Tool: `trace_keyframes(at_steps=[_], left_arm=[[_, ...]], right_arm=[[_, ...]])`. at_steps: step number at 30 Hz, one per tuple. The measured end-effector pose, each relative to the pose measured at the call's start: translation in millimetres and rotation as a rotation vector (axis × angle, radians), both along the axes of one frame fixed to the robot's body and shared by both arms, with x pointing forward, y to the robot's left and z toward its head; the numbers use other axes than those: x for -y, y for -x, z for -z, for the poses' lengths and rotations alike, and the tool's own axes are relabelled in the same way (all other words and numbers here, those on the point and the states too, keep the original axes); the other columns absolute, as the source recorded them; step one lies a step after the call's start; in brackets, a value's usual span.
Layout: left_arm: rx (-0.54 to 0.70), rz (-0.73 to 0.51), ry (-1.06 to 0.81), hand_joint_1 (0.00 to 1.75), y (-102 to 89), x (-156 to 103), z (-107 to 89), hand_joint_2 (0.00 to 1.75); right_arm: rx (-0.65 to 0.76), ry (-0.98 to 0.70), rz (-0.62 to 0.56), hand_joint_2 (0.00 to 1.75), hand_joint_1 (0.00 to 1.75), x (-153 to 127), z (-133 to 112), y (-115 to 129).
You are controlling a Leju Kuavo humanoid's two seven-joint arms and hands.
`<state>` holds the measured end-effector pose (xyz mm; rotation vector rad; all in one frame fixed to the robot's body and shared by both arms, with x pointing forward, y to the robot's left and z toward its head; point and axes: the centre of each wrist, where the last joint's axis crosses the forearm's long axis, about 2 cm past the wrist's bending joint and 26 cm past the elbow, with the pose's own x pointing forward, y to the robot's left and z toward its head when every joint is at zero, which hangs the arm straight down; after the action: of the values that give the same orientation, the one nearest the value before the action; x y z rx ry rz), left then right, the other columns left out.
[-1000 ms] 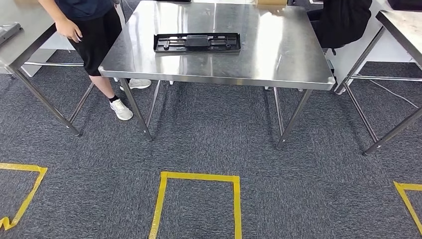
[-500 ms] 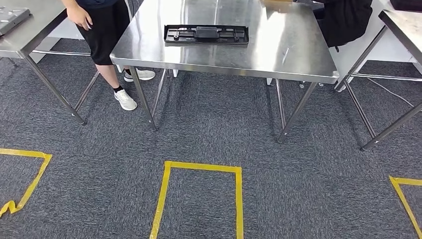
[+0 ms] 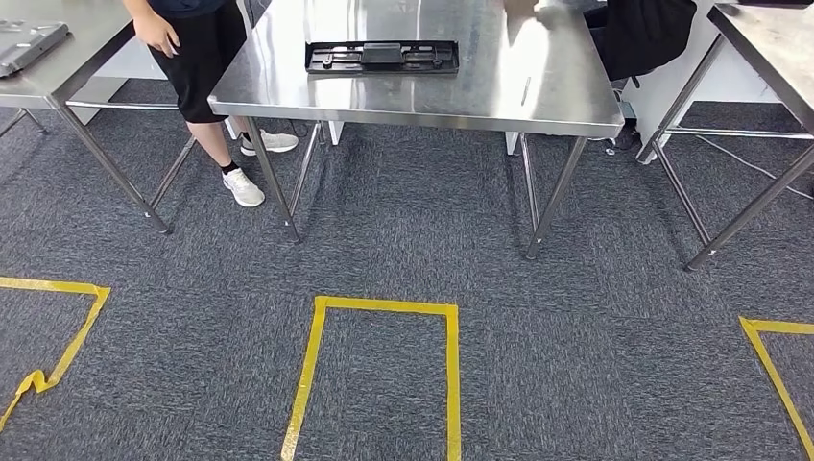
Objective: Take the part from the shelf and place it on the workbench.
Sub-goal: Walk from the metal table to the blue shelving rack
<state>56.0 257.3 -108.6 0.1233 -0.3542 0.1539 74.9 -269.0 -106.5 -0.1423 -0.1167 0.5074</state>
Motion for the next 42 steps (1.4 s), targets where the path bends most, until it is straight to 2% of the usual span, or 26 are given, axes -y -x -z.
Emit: trace_keyframes(at_steps=[22,26,42], left_arm=[[0.003,0.021,-0.01,0.0,-2.4,0.8,-0.4,0.0],[0.003,0.035,-0.022,0.0,-1.2,1.0,-0.3,0.0],[-0.001,0.053,-0.034,0.0,-0.3,1.3,-0.3,0.0]], right_arm=[[0.017,0.013,-0.001,0.0,0.0,-0.1,-0.4,-1.7],[0.017,0.024,-0.003,1.75,0.0,-0.4,-0.1,-0.3],[0.021,0.034,-0.012,1.75,0.0,-0.4,-0.3,-1.0]])
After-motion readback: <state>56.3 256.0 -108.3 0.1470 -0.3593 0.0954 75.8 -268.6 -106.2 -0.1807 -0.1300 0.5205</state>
